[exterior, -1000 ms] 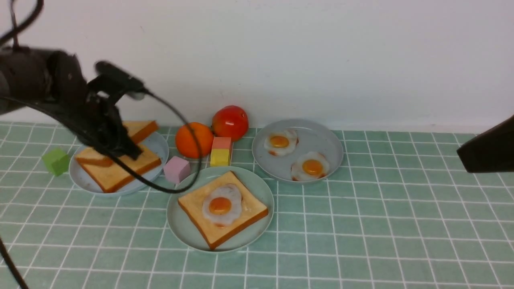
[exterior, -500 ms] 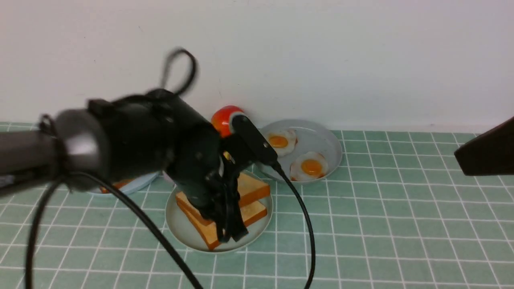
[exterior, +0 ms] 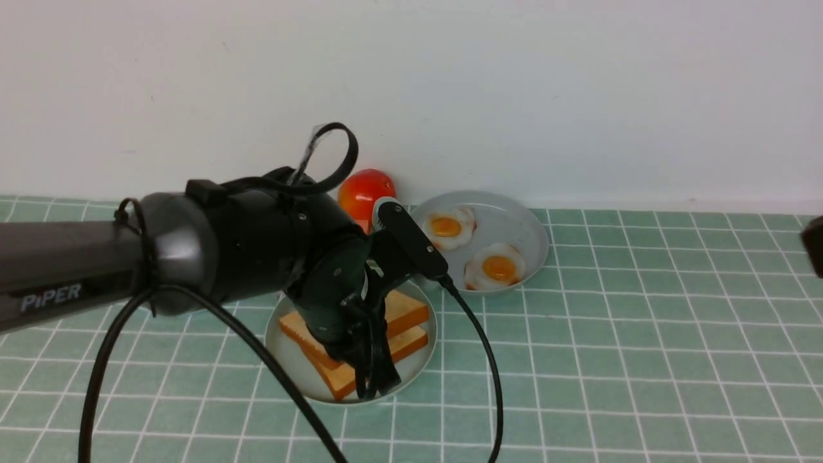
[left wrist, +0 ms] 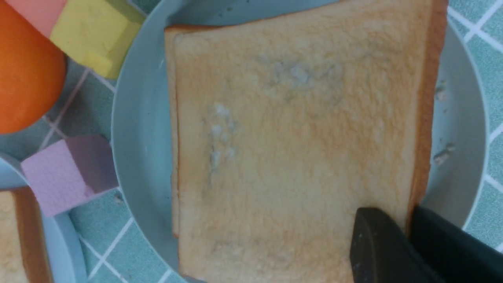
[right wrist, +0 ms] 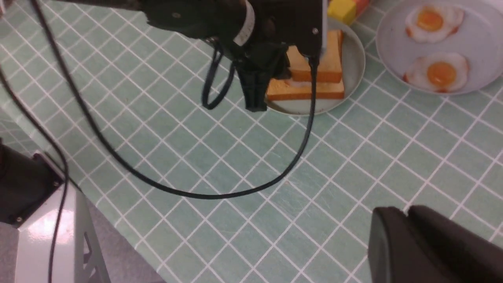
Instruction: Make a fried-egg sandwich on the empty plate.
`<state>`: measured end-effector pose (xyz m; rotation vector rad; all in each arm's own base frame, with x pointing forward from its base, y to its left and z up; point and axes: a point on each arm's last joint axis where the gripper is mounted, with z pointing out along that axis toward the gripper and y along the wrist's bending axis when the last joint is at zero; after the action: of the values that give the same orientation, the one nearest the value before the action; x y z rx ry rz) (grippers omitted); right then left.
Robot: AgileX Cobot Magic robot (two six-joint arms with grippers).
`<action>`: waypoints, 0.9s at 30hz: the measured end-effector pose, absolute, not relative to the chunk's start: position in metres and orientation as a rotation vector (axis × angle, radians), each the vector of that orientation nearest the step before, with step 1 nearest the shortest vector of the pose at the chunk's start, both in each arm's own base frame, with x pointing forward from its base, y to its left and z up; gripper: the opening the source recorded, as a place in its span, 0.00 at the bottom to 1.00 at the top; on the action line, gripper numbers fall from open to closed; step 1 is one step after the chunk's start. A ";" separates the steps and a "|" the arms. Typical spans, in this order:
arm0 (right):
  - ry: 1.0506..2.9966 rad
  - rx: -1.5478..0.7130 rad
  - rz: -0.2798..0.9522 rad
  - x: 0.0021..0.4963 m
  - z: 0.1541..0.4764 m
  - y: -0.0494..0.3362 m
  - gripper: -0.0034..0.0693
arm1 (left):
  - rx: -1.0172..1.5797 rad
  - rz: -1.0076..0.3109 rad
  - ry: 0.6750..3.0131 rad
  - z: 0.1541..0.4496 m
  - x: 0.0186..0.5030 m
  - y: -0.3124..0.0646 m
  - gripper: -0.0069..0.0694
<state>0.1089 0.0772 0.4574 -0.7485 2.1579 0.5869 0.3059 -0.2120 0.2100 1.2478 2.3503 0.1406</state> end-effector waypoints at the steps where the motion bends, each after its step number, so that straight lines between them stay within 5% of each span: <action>1: 2.145 -0.748 0.592 0.105 0.459 0.076 0.15 | 1.251 0.142 2.354 0.208 0.306 -0.212 0.20; 12: 2.013 -0.747 0.605 0.063 0.473 0.064 0.15 | 1.259 0.136 2.360 0.200 0.308 -0.215 0.57; 17: 1.974 -0.743 0.594 0.050 0.475 0.059 0.16 | 1.208 0.103 2.379 0.226 0.295 -0.211 0.62; 20: 1.965 -0.736 0.562 0.046 0.476 0.056 0.16 | 1.106 0.039 2.373 0.256 0.280 -0.210 0.56; 24: 1.991 -0.653 0.463 0.042 0.473 0.045 0.16 | 0.876 -0.166 2.219 0.333 0.229 -0.192 0.25; 27: 2.028 -0.586 0.389 0.041 0.465 0.036 0.16 | 0.736 -0.295 2.121 0.358 0.194 -0.165 0.08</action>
<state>0.0407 0.0365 0.4648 -0.5856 2.0285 0.3889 0.1942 -0.1653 0.3577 0.7365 2.1206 -0.2952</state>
